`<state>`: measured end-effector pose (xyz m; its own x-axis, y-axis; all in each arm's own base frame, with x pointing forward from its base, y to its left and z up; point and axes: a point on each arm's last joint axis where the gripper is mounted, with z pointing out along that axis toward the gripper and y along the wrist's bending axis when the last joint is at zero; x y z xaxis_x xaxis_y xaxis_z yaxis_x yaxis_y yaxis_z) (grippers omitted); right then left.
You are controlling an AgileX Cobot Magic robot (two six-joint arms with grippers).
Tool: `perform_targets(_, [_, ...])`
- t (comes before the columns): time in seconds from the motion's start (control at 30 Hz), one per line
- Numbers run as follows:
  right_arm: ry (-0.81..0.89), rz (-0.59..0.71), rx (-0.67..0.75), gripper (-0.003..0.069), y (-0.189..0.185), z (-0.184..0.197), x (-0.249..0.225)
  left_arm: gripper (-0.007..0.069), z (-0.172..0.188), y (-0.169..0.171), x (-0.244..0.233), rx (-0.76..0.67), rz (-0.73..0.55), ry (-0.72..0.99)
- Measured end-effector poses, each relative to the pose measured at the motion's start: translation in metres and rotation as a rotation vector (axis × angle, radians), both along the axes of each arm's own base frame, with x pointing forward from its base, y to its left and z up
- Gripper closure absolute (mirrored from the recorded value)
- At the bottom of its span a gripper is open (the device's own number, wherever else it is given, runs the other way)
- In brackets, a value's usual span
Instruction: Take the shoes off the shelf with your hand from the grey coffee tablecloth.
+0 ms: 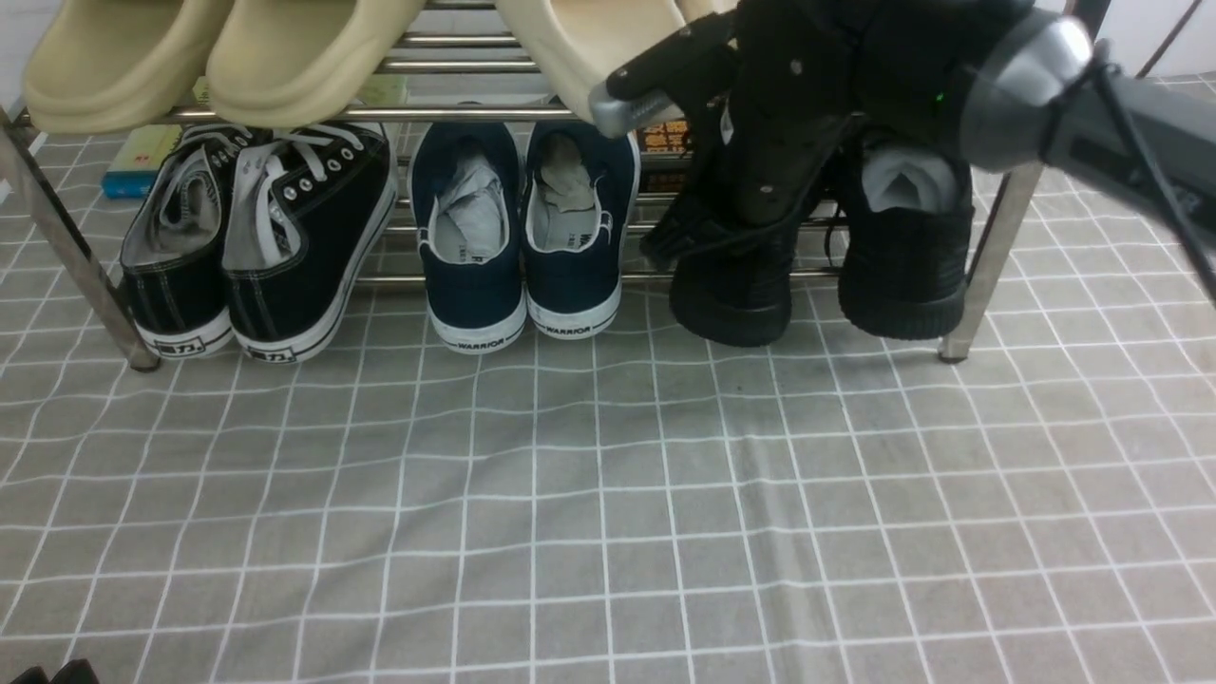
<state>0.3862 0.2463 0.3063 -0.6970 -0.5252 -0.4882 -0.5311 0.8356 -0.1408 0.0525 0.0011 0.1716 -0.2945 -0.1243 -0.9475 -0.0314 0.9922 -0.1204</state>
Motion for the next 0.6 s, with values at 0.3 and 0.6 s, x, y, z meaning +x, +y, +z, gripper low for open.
perform_targets(0.3, [0.054, 0.013, -0.001, 0.0645, -0.019, 0.047, -0.034, 0.0428, 0.0, 0.0, 0.0, 0.0, 0.0, 0.0])
perform_targets(0.6, [0.087, 0.066, 0.065, 0.0645, -0.022, 0.066, -0.073, 0.0428, 0.0, 0.0, 0.0, 0.0, 0.0, 0.0])
